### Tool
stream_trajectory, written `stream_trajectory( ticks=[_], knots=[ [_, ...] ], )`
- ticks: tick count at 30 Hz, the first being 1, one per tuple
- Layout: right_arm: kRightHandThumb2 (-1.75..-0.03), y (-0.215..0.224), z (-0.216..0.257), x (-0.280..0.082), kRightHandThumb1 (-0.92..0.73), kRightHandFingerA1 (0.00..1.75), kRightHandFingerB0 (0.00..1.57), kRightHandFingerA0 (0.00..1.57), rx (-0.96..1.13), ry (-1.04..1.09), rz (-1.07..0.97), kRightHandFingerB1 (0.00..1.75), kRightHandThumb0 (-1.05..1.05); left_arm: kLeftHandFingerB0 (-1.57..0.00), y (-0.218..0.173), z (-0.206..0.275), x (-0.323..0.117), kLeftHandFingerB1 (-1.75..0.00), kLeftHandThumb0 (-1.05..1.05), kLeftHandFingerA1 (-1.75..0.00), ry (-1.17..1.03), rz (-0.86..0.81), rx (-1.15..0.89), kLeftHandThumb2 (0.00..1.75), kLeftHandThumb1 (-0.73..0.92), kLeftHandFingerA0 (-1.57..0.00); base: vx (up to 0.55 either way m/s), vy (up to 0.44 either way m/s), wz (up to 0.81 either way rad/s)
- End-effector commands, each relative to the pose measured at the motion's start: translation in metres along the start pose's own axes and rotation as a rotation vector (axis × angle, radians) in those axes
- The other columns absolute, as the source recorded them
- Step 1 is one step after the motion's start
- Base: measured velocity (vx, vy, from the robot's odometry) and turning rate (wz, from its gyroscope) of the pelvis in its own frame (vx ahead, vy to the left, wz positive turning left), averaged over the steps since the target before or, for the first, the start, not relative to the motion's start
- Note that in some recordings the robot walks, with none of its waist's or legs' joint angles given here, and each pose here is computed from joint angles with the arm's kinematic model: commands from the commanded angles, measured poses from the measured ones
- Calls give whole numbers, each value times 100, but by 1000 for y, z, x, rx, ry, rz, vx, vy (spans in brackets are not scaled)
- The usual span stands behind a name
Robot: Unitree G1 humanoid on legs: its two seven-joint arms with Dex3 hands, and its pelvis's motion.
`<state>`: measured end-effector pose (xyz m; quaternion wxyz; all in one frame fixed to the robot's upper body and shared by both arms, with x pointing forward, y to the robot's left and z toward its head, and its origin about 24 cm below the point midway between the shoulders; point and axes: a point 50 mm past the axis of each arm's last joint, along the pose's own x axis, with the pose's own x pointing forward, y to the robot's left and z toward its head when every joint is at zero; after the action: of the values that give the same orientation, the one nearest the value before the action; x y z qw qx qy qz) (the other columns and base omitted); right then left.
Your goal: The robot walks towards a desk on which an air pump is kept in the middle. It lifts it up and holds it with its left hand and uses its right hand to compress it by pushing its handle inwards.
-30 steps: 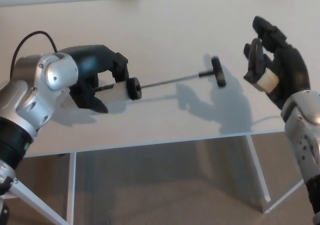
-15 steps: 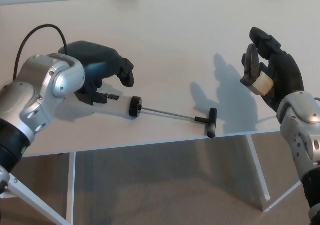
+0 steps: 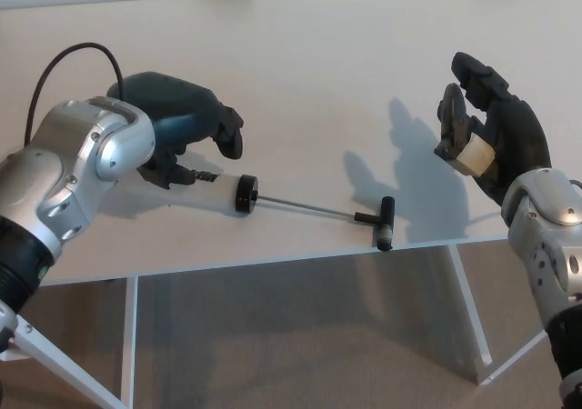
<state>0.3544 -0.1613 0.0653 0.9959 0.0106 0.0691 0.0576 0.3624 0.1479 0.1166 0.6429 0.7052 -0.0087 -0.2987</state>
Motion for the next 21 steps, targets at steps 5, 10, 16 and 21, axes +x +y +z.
stream_trajectory(
  ticks=[5, 10, 16, 21],
  knots=[
    [-112, -2, -2, -3, -79, 12, 0, 0, 9, -21, 0, 6, -92, -32, -6, -4, 1, -31, -53, -49, 73, -73, 38, 58, 56, -71, 0, 0, 0],
    [-112, -4, -3, -5, -76, 12, 0, 0, 6, -23, -1, 7, -93, 0, -18, 2, 7, 0, -89, -3, 187, -248, 123, 90, 49, 0, 0, 0, 0],
    [-111, -3, -1, -6, -76, 12, 0, 0, 8, -27, -3, 7, -92, 0, -22, 7, 8, 0, -89, -4, 215, -286, 127, 91, 49, 0, 0, 0, 0],
    [-111, -3, 0, -7, -76, 12, 0, 0, -5, -38, -3, 7, -92, 0, -25, 8, 9, 0, -95, 0, 237, -314, 123, 58, 57, 0, 0, 0, 0]
  ],
)
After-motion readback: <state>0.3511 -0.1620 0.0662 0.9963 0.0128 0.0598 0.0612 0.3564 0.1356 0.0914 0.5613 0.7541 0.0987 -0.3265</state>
